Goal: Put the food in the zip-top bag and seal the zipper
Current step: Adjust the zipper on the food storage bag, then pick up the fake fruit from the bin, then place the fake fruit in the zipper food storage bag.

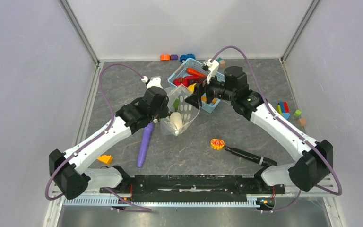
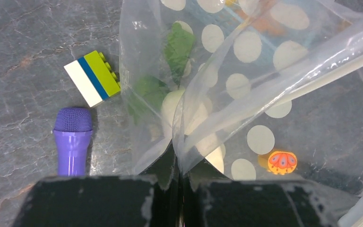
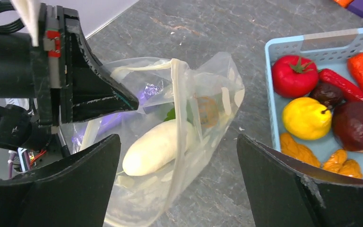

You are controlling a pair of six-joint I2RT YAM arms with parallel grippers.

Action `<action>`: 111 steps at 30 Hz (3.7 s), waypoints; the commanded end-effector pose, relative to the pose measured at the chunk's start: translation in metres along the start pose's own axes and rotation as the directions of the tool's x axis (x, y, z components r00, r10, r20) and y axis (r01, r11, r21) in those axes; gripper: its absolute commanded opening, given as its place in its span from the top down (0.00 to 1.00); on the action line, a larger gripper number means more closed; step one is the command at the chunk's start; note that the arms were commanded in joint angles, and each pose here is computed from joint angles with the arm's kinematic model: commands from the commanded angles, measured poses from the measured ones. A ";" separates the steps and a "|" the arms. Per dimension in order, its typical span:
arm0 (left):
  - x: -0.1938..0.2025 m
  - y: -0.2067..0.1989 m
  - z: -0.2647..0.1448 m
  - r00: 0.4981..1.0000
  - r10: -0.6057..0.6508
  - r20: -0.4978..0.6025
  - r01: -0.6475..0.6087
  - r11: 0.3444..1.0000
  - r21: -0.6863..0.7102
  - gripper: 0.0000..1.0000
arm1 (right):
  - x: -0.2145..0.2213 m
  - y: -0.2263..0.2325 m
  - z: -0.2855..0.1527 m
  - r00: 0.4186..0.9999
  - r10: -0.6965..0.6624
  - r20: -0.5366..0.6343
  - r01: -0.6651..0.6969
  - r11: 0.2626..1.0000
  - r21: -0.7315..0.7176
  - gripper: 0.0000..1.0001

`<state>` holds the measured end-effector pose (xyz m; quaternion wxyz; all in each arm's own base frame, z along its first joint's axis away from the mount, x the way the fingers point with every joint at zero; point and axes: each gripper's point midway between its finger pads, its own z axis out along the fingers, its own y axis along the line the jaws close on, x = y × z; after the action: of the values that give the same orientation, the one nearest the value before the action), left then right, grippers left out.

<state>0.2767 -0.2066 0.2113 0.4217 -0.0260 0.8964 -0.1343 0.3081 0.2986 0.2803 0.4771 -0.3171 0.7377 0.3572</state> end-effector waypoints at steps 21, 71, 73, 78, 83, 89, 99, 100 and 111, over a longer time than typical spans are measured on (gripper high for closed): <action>-0.036 0.035 0.022 0.984 -0.176 0.031 0.177 0.984 -0.024 0.98 | -0.010 -0.181 0.043 0.984 0.137 0.118 -0.175 0.885 0.432 0.02; -0.015 0.035 0.032 0.979 -0.202 0.006 0.202 0.979 0.024 0.98 | -0.006 -0.157 0.056 0.976 -0.053 0.209 -0.077 0.819 0.569 1.00; -0.014 0.035 0.033 0.979 -0.204 0.005 0.204 0.979 0.024 0.98 | -0.018 -0.149 0.040 0.969 -0.081 0.233 -0.069 0.818 0.571 1.00; -0.015 0.032 0.033 0.978 -0.208 0.002 0.208 0.977 0.035 0.98 | -0.051 -0.124 -0.005 0.937 -0.153 0.314 -0.053 0.826 0.561 1.00; -0.014 0.028 0.034 0.977 -0.214 -0.010 0.214 0.975 0.050 0.98 | -0.073 -0.090 -0.037 0.897 -0.198 0.396 -0.026 0.870 0.493 1.00; -0.012 0.024 0.037 0.975 -0.219 -0.027 0.221 0.973 0.065 0.98 | -0.094 -0.029 -0.057 0.842 -0.219 0.494 0.085 0.956 0.280 1.00; -0.006 0.022 0.038 0.973 -0.227 -0.050 0.230 0.970 0.074 0.98 | -0.078 0.066 -0.033 0.845 -0.162 0.510 0.278 0.947 -0.160 1.00; -0.006 0.021 0.037 0.972 -0.228 -0.052 0.232 0.969 0.080 0.98 | -0.074 0.068 -0.027 0.853 -0.169 0.494 0.282 0.945 -0.163 1.00; -0.003 0.014 0.032 0.971 -0.228 -0.076 0.236 0.964 0.123 0.98 | -0.030 0.059 0.017 0.912 -0.258 0.320 0.294 0.953 -0.069 1.00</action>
<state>0.3019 -0.1929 0.1777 0.3675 -0.0936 0.9008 -0.2115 0.2647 0.3469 0.3117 0.5891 -0.3818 0.5730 0.4229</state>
